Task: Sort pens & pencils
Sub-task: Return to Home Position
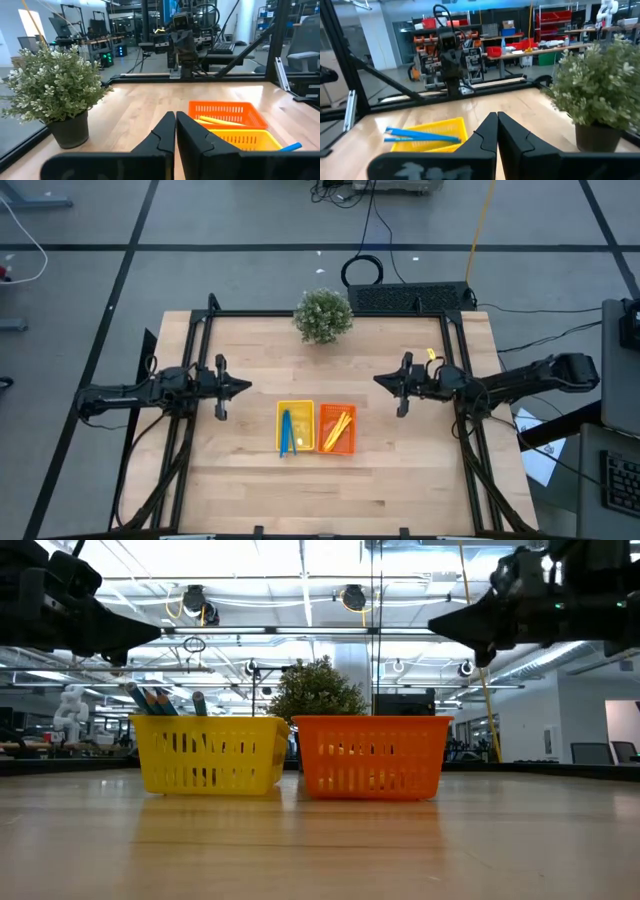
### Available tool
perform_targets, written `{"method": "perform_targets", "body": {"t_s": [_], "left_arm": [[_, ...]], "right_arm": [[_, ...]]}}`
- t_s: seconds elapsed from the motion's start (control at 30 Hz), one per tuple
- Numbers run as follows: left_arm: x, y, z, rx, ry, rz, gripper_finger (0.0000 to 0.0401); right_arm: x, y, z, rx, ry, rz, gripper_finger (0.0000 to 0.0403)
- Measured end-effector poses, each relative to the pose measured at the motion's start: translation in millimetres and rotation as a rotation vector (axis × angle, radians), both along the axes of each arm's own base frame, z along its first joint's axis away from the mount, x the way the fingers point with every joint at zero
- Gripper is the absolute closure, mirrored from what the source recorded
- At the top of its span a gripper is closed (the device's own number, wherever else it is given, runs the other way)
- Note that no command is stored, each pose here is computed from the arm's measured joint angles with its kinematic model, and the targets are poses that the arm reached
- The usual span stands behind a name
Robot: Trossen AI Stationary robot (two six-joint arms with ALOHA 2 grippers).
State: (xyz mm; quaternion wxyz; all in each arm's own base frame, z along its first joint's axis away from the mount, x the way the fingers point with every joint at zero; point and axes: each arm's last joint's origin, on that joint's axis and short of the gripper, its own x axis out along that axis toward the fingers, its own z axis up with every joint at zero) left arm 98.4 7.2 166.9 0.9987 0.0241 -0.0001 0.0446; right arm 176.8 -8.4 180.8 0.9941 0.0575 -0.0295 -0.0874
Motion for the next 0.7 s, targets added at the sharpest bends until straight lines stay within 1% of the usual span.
{"method": "perform_targets", "body": {"t_s": [0.07,0.17,0.27,0.3,0.43,0.53,0.7], "left_arm": [[0.0,0.0,0.1,0.0,-0.001,0.001,0.038],[0.0,0.1,0.4,0.0,-0.004,0.004,0.0378],[0.0,0.2,0.7,0.0,-0.007,0.005,0.0378],[0.0,0.2,0.7,0.0,-0.007,0.006,0.0378],[0.0,0.2,0.7,0.0,-0.008,0.007,0.0378],[0.0,0.2,0.7,0.0,-0.008,0.007,0.0378],[0.0,0.2,0.8,0.0,-0.008,0.007,0.0377]], "right_arm": [[-8.8,0.2,-2.4,0.003,0.005,0.001,0.0403],[-26.3,-0.2,-7.1,0.033,-0.039,-0.002,0.0403],[-39.0,-1.8,4.4,0.057,-0.161,-0.01,0.0403],[-42.5,-2.4,6.7,0.067,-0.175,-0.013,0.0403],[-51.1,-1.4,-0.9,0.102,-0.072,0.028,0.0403],[-57.6,-0.4,1.2,0.097,-0.087,0.038,0.0403],[-65.0,1.6,-3.0,0.069,-0.037,0.085,0.0403]]}}
